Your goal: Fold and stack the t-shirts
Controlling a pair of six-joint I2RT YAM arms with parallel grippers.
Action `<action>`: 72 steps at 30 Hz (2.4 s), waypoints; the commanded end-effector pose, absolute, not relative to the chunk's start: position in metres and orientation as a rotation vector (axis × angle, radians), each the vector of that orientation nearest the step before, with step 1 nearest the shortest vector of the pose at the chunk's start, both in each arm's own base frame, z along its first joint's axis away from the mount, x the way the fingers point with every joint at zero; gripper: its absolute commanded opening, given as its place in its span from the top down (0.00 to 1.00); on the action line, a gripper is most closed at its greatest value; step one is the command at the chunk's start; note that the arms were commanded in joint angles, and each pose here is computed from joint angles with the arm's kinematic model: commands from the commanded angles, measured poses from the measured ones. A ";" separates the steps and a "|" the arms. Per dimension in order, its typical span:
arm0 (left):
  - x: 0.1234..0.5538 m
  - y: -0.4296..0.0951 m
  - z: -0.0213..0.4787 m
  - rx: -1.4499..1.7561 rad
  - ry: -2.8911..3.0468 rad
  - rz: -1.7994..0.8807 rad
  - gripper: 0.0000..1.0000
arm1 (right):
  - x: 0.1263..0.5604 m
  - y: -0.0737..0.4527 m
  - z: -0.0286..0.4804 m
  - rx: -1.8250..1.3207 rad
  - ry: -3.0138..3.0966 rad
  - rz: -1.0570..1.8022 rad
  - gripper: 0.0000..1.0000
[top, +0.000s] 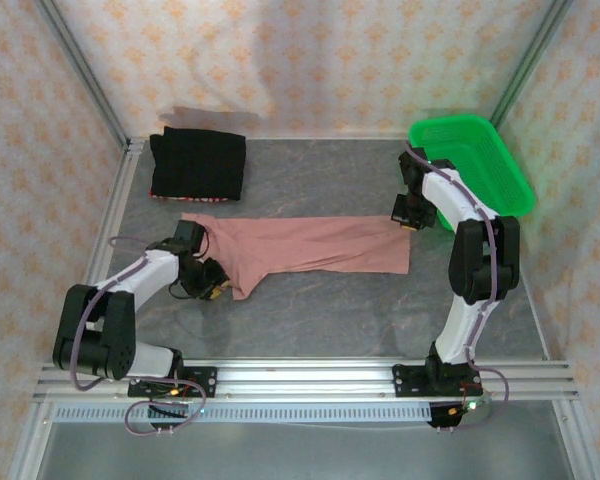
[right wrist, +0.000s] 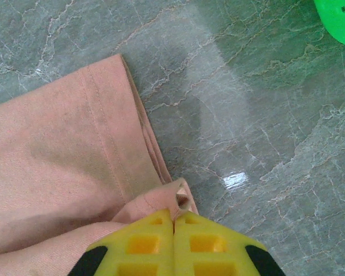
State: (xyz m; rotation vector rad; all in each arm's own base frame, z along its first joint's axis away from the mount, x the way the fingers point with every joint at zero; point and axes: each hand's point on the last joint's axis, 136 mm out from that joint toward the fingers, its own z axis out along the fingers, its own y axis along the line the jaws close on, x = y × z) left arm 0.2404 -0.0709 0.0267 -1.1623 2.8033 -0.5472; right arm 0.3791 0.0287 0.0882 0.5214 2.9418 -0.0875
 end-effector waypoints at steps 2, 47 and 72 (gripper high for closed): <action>0.226 -0.061 0.035 -1.165 2.805 -0.454 0.72 | 0.387 0.024 0.097 0.519 2.922 -0.100 1.00; 0.256 -0.068 0.010 -1.132 2.791 -0.454 0.84 | 0.368 0.024 0.094 0.518 2.931 -0.081 1.00; 0.190 -0.037 0.140 -1.036 2.625 -0.463 1.00 | 0.338 0.017 0.157 0.529 2.834 -0.036 1.00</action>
